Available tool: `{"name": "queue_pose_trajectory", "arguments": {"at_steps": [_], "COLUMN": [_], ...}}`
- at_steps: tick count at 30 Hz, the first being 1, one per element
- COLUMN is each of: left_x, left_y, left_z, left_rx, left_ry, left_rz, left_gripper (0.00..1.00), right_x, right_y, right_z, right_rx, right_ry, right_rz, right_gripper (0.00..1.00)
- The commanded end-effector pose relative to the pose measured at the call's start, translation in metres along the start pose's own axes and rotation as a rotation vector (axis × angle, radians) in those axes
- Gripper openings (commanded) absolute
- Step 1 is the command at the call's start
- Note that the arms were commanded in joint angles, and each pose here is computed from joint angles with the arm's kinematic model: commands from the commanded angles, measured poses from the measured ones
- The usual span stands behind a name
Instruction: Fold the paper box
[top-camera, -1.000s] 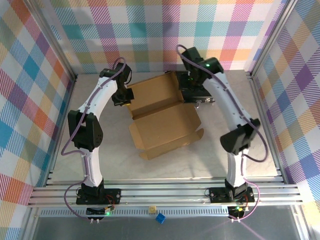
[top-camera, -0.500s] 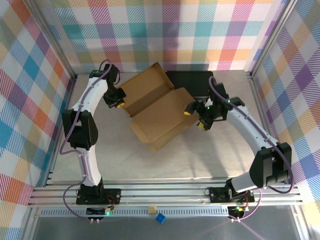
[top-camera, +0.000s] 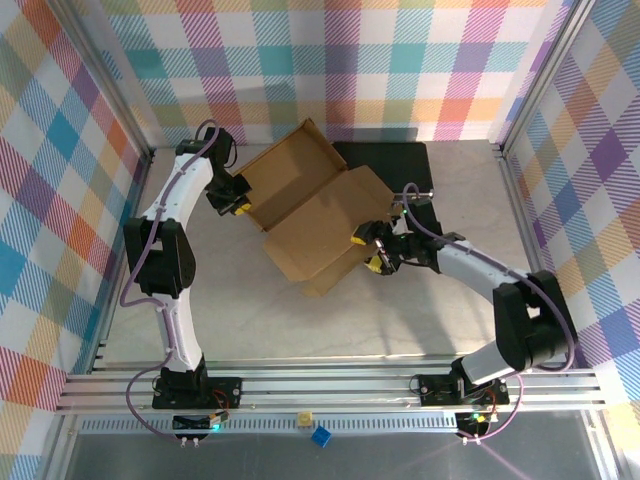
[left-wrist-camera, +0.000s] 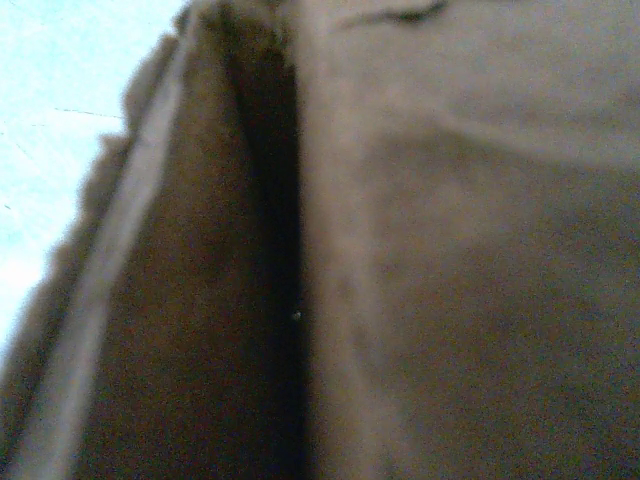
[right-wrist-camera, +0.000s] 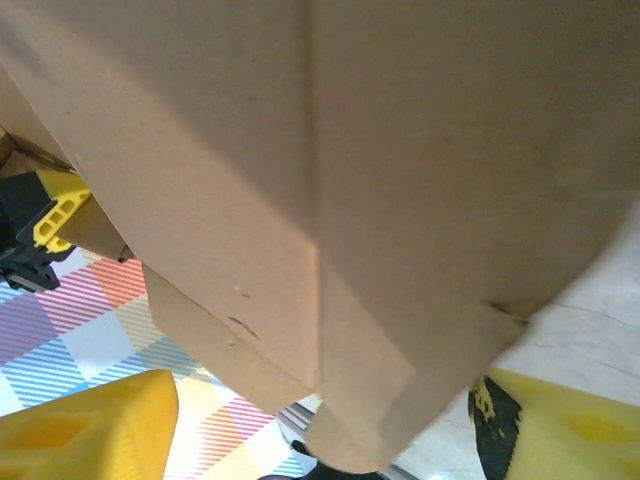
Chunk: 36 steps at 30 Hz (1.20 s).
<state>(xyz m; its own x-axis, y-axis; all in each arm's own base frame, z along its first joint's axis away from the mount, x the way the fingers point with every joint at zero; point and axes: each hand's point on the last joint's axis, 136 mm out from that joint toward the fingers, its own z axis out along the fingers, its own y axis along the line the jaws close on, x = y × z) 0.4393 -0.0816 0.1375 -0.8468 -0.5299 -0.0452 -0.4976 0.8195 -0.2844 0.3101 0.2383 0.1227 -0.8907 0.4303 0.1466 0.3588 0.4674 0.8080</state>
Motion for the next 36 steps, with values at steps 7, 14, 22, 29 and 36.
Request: {"name": "queue_pose_trajectory", "arguments": {"at_steps": [7,14,22,29,36], "left_x": [-0.002,0.002,0.014,0.037,0.065], "left_y": [-0.007,-0.006,-0.001,0.018,0.033], "left_z": [0.001,0.001,-0.003,-0.011,-0.031], "left_rx": [0.049,0.055,0.071,0.052,0.06], "left_ry": [0.026,0.03,0.036,0.041,0.042], "left_rz": [-0.018,-0.02,-0.036,-0.04,-0.042], "left_gripper": [0.0,0.0,0.15,0.43,0.54], "right_x": [-0.008,-0.01,-0.013,-0.006,-0.005], "right_y": [0.022,0.003,-0.003,0.01,0.018], "right_z": [0.009,-0.007,-0.026,-0.027,-0.041], "right_rx": [0.064,0.335,0.528,0.586,0.664], "right_ry": [-0.03,-0.068,-0.099,0.035,0.125], "right_rz": [-0.086,-0.131,-0.205,-0.362,-0.5], "right_gripper": [0.36,0.03,0.0,0.0,0.0]}}
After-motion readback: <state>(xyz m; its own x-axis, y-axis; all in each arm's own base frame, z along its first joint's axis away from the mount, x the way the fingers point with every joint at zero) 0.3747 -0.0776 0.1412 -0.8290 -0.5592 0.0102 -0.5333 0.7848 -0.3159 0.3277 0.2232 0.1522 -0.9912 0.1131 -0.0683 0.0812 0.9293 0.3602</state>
